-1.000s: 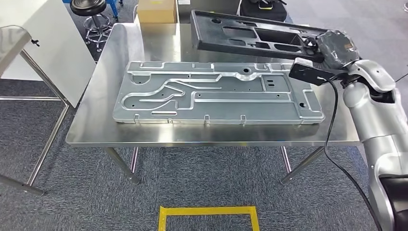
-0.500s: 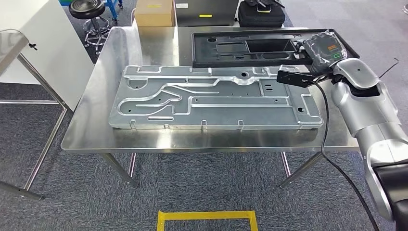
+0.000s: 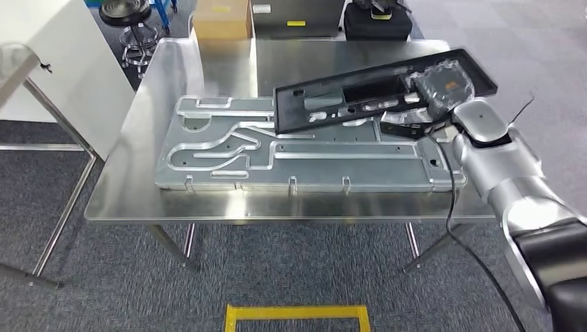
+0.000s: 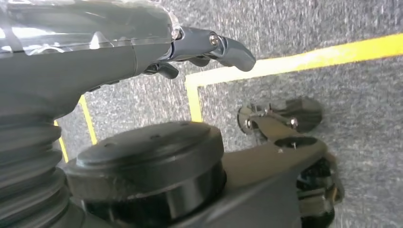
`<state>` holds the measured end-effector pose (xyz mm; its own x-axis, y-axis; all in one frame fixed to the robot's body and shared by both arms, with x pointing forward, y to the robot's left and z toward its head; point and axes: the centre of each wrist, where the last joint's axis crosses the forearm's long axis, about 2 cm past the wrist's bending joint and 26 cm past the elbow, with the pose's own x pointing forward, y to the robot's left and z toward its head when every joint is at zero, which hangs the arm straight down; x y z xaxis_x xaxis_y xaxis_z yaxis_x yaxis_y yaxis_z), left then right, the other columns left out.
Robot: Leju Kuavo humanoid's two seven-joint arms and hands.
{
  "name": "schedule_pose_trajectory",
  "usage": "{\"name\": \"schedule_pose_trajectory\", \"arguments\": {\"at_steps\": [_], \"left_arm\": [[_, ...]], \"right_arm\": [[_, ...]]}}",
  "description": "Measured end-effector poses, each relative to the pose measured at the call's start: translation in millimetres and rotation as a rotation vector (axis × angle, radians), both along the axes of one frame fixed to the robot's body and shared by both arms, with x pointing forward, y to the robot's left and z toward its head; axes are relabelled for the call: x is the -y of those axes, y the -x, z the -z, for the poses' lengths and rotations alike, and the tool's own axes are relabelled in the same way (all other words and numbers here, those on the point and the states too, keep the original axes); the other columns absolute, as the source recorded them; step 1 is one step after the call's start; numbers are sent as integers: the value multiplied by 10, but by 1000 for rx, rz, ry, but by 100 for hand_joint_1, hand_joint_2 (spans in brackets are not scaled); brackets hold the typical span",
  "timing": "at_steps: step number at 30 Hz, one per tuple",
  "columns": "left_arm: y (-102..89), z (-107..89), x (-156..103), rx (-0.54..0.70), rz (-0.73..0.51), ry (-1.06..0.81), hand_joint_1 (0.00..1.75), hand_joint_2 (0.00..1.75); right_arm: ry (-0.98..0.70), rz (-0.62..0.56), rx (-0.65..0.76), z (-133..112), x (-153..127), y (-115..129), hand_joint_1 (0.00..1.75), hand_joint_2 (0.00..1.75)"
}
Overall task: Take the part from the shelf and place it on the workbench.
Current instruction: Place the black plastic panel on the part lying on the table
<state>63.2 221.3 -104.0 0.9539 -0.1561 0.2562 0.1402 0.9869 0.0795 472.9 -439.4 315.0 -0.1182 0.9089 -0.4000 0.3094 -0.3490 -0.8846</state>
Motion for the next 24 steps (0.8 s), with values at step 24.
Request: {"name": "schedule_pose_trajectory", "arguments": {"at_steps": [24], "left_arm": [[10,2,-5,-6,19,-12,0,175]], "right_arm": [[-184,-17,-144,964,-203,177,175,175]]}}
